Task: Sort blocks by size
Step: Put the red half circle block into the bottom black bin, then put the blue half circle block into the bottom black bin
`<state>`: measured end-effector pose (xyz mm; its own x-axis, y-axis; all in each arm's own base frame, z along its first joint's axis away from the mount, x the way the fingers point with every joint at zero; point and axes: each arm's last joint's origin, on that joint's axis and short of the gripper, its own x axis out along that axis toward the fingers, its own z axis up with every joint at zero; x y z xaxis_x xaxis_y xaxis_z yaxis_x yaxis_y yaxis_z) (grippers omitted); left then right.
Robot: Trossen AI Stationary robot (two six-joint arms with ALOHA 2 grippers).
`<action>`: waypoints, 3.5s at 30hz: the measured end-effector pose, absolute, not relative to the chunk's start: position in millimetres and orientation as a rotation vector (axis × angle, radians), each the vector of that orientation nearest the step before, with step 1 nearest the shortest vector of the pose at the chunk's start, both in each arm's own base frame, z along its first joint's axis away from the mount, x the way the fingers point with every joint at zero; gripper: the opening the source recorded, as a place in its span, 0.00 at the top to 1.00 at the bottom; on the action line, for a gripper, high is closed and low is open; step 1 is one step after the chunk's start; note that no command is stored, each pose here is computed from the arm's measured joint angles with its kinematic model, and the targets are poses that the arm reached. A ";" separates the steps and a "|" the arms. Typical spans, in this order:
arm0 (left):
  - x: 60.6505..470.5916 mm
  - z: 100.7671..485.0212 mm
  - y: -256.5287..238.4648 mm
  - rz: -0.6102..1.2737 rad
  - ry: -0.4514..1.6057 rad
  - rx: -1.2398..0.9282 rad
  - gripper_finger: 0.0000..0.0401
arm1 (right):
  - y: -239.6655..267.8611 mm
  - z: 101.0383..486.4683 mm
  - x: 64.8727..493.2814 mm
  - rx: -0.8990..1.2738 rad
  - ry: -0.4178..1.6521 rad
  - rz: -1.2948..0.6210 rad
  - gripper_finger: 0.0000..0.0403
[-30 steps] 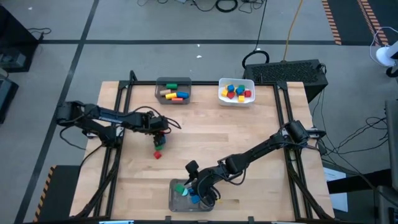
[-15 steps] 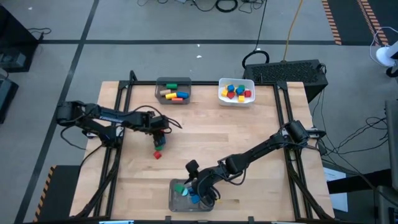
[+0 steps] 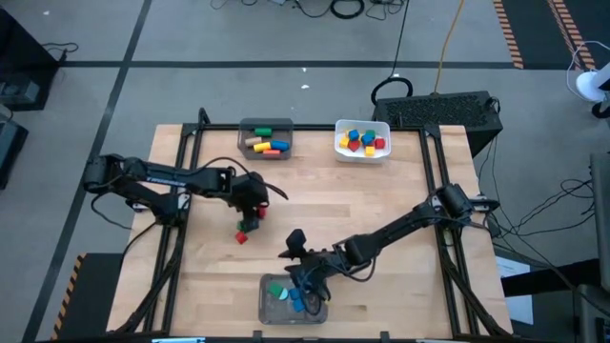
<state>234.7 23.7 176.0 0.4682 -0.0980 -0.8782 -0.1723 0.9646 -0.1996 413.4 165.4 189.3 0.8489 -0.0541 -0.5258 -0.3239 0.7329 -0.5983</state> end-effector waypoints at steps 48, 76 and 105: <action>267.5 219.1 -50.6 -0.461 0.702 -0.202 0.54 | 147.6 199.6 424.9 -0.847 0.477 0.018 0.79; 251.8 202.0 -18.1 -0.225 0.960 -0.249 0.22 | 170.6 195.9 415.5 -0.424 0.486 0.479 0.81; 215.7 167.4 -1.2 0.525 1.197 -0.380 0.22 | 169.4 198.9 409.3 -0.055 0.793 0.441 0.53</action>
<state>215.7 -1.2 167.4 0.2693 0.1826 -0.9456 -0.5720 0.8203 -0.0045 409.3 169.4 198.9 0.6160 0.3625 -0.6994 -0.4028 0.9079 0.1157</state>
